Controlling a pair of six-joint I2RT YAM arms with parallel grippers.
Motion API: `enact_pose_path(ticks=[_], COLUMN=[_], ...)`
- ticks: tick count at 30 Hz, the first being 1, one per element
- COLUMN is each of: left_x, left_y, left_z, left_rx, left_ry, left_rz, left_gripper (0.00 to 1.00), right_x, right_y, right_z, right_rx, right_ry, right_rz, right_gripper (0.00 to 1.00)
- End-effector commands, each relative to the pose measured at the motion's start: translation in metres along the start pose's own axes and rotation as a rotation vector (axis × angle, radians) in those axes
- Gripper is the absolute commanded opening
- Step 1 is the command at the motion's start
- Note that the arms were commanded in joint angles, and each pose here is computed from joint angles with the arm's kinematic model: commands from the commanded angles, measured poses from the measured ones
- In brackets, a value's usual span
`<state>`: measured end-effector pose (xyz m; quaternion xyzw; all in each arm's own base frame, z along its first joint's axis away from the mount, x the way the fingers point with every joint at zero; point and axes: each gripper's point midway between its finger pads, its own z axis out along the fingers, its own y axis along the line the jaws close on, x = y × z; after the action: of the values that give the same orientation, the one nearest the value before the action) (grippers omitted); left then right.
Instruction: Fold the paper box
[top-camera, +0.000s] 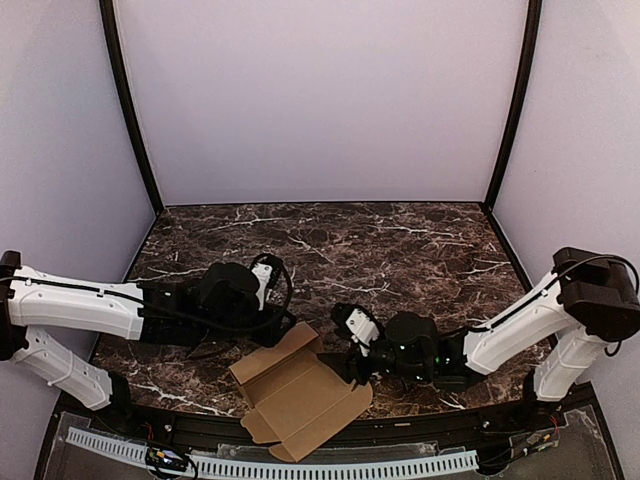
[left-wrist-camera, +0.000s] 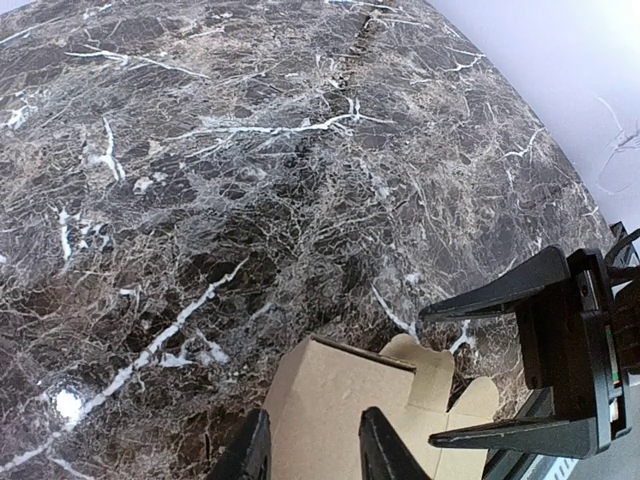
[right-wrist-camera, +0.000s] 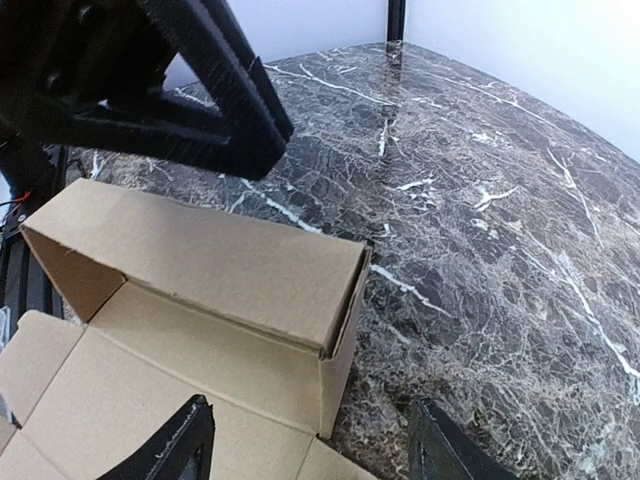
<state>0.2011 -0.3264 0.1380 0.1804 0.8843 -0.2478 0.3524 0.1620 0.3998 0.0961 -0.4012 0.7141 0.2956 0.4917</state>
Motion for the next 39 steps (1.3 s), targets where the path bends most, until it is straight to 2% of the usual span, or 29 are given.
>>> enact_pose_path(ticks=[1,8,16,20,24,33,39], left_x=[0.006,0.021,0.040,0.049,0.056,0.061,0.065], left_y=[0.014,0.020,0.007,0.007,0.018,0.023,0.023], left_z=[-0.011,-0.018,-0.030,-0.035,-0.038,-0.036,-0.033], left_rx=[-0.054,-0.050,0.047,0.063,0.016,0.000,0.009], left_ry=[0.025,0.079,0.192,0.238,0.273,0.286,0.290], left_rz=[0.050,0.061,0.119,0.132,0.139,0.144,0.130], left_gripper=[0.31,0.32,0.53,0.58,0.63,0.65,0.64], right_x=[0.021,0.036,0.065,0.079,0.092,0.111,0.110], right_y=[0.017,0.015,0.022,0.034,0.046,0.052,0.064], right_z=[-0.018,-0.054,-0.097,-0.110,-0.116,-0.101,-0.086], right_rx=[-0.094,-0.094,-0.078,-0.101,-0.109,-0.077,-0.148], right_ry=[0.128,0.321,0.546,0.622,0.694,0.733,0.688], right_rz=[-0.005,0.081,0.417,0.601,0.708,0.814,0.904], right_gripper=[0.66,0.66,0.67,0.67,0.67,0.70,0.69])
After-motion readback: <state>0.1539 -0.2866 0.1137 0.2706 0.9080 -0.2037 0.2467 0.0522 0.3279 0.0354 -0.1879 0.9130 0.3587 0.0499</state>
